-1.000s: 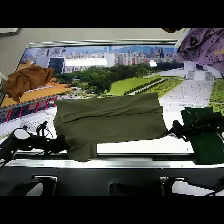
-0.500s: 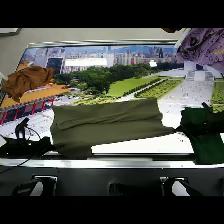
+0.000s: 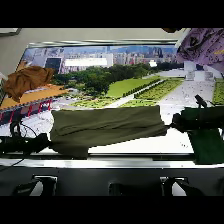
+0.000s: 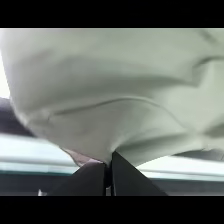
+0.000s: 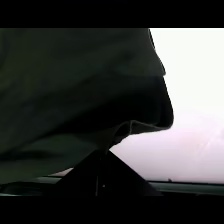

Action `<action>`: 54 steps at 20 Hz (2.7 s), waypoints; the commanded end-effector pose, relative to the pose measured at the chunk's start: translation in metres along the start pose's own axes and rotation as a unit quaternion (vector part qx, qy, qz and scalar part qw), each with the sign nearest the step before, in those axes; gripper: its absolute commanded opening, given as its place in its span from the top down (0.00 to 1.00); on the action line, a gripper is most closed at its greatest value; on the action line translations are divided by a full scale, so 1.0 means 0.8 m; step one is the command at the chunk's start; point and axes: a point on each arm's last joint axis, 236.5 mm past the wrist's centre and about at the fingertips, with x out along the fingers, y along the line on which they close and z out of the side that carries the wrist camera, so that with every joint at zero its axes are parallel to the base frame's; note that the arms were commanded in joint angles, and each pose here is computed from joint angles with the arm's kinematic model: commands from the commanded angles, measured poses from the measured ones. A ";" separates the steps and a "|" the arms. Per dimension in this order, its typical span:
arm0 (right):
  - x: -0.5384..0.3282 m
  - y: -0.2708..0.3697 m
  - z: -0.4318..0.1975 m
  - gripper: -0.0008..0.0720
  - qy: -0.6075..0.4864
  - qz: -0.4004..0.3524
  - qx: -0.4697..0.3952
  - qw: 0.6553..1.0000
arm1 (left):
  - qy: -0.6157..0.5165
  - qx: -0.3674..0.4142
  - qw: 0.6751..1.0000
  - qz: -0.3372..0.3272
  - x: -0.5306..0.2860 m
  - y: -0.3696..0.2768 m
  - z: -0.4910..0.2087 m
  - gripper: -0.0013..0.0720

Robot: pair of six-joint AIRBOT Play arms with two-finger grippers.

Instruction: Fold the clothes and pants, and hang the long-sleeved shirts on hangers.

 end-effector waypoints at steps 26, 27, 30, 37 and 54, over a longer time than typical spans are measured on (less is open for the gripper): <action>0.060 0.006 0.151 0.40 0.041 0.022 -0.011 0.999 | 0.030 0.103 0.994 -0.025 0.095 -0.060 0.261 0.42; 0.050 -0.008 0.149 0.38 0.046 0.022 -0.007 0.999 | 0.017 0.103 0.994 -0.018 0.080 -0.061 0.268 0.42; 0.056 -0.035 0.123 0.24 0.086 0.054 0.022 0.995 | -0.023 0.113 0.993 0.003 0.042 -0.061 0.285 0.42; 0.129 -0.025 0.093 0.23 0.123 0.084 0.014 0.989 | -0.022 0.120 0.992 0.002 0.026 -0.067 0.276 0.42; -0.033 0.005 0.140 0.96 -0.022 -0.106 0.002 0.994 | 0.048 0.149 0.977 -0.147 0.184 -0.299 0.161 0.96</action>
